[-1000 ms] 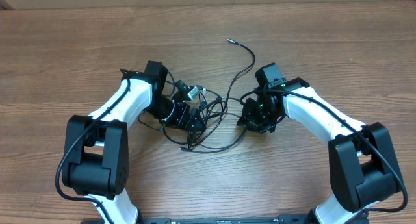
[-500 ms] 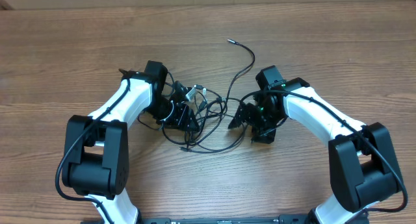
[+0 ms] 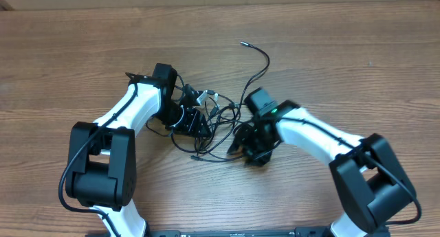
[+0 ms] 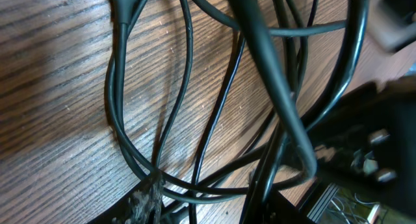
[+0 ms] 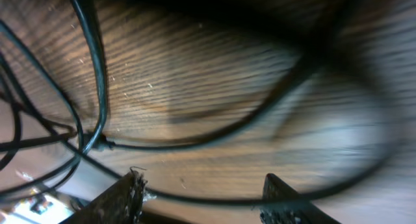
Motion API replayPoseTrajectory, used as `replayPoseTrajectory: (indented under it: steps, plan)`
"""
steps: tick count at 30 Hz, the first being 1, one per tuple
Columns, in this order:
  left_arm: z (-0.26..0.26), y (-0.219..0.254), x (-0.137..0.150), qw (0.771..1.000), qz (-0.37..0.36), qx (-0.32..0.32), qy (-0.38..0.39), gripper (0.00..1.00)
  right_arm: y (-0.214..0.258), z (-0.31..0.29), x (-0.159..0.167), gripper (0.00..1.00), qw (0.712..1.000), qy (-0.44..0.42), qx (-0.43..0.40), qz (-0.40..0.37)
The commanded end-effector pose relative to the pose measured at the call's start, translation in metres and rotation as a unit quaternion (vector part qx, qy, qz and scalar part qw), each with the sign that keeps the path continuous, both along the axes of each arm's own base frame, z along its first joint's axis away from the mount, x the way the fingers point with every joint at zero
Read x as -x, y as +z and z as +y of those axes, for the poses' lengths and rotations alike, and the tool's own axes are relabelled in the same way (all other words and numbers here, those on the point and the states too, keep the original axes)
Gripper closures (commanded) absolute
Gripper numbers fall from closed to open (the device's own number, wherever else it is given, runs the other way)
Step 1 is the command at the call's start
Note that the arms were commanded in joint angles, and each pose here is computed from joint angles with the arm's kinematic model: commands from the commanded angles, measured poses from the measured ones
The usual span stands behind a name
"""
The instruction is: Untangle cables
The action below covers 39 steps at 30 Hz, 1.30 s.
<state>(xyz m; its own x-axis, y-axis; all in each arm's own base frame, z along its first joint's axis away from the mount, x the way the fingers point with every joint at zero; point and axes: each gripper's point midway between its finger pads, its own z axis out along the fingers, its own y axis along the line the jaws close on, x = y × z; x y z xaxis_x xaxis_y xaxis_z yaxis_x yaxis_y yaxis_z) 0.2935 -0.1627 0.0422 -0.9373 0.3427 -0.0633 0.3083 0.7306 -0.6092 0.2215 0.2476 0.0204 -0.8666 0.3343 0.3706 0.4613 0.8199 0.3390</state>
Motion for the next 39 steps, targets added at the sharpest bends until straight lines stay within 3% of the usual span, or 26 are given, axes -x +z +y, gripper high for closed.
replayPoseTrajectory:
  steps: [1, 6, 16, 18, 22, 28, 34, 39]
  plan:
    - [0.0, -0.003, 0.0, 1.0, 0.005, -0.002, 0.002, 0.57, -0.01, 0.007, -0.002, 0.43, 0.996, -0.08, 0.044, 0.001]
    - [-0.001, -0.003, 0.0, 1.0, 0.005, -0.003, 0.001, 0.57, -0.013, 0.021, -0.018, 0.45, 0.988, -0.135, 0.059, -0.044]
    - [-0.001, -0.003, 0.0, 1.0, 0.005, -0.003, 0.001, 0.57, -0.011, 0.028, -0.022, 0.64, 0.988, -0.133, 0.047, -0.056]
    - [-0.001, -0.003, 0.0, 1.0, 0.005, -0.003, 0.001, 0.57, -0.012, 0.026, -0.02, 0.71, 0.988, -0.133, 0.052, -0.052]
    - [0.0, -0.003, 0.0, 1.0, 0.004, -0.006, 0.001, 0.58, -0.012, 0.024, -0.02, 0.96, 0.988, -0.133, 0.055, -0.055]
    - [0.013, -0.013, -0.004, 0.999, -0.003, -0.052, 0.009, 0.62, 0.002, 0.03, -0.022, 0.96, 0.995, -0.057, 0.007, -0.076]
    - [0.012, -0.012, -0.007, 0.999, -0.009, -0.047, 0.011, 0.62, 0.052, 0.037, -0.026, 0.96, 0.988, 0.027, -0.095, -0.123]
    - [0.011, -0.012, -0.009, 0.999, -0.014, -0.046, 0.011, 0.69, 0.079, 0.022, -0.022, 0.96, 0.984, 0.035, -0.105, -0.14]
